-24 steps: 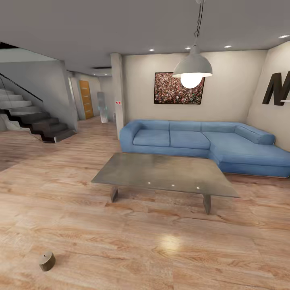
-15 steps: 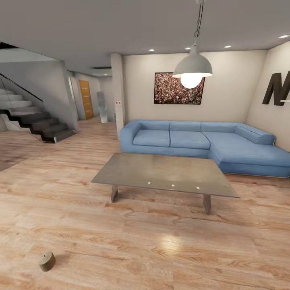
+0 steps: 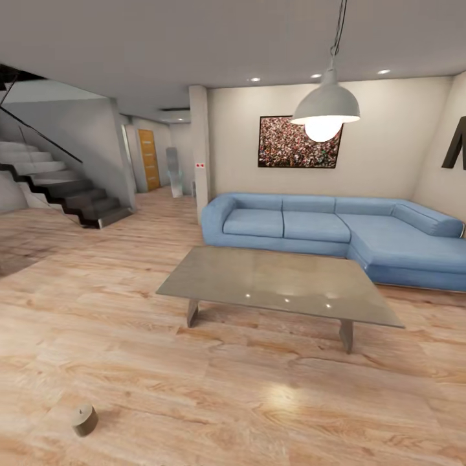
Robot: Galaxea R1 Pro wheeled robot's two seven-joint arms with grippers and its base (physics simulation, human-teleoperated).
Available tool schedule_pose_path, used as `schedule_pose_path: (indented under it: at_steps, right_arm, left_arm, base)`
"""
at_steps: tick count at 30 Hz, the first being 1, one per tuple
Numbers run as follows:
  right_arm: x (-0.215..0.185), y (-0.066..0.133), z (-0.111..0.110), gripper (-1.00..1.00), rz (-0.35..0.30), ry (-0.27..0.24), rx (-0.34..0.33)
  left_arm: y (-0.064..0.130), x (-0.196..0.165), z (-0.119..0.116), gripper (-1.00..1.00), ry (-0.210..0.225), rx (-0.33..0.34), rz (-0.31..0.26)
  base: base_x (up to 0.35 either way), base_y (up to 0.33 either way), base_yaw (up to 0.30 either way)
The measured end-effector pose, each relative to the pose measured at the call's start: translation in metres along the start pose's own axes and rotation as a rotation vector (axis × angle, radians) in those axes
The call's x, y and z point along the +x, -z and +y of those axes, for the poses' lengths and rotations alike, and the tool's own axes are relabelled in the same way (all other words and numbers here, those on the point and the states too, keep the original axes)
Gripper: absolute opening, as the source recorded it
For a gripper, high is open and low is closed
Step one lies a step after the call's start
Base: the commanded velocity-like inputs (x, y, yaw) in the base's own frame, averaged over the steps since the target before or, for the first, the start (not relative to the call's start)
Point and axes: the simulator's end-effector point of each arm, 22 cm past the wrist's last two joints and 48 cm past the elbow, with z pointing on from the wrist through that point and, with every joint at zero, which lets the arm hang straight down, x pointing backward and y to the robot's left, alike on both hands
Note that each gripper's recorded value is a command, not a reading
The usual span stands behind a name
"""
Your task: Place each of the two pumpkins and all three candles from the living room inside a cabinet in the living room (use any cabinet), then make sure every cabinet is closed, and position the cauldron so it is next to a table in the living room.
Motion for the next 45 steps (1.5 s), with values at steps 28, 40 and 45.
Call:
schedule_pose_path:
  at_steps: [28,40,45]
  right_arm:
    - [-0.011,0.0,0.005,1.0,-0.052,0.001,-0.006]
    - [-0.012,0.0,0.005,1.0,-0.057,0.002,-0.006]
    - [-0.012,0.0,0.005,1.0,-0.056,0.003,-0.006]
  left_arm:
    - [0.001,-0.019,0.015,1.0,-0.011,-0.023,-0.086]
    - [0.001,-0.02,0.019,1.0,-0.014,-0.031,-0.087]
    - [0.001,-0.019,0.019,1.0,-0.008,-0.031,-0.086]
  base:
    - [0.0,0.0,0.278]
    - [0.0,0.0,0.279]
    - [0.0,0.0,0.279]
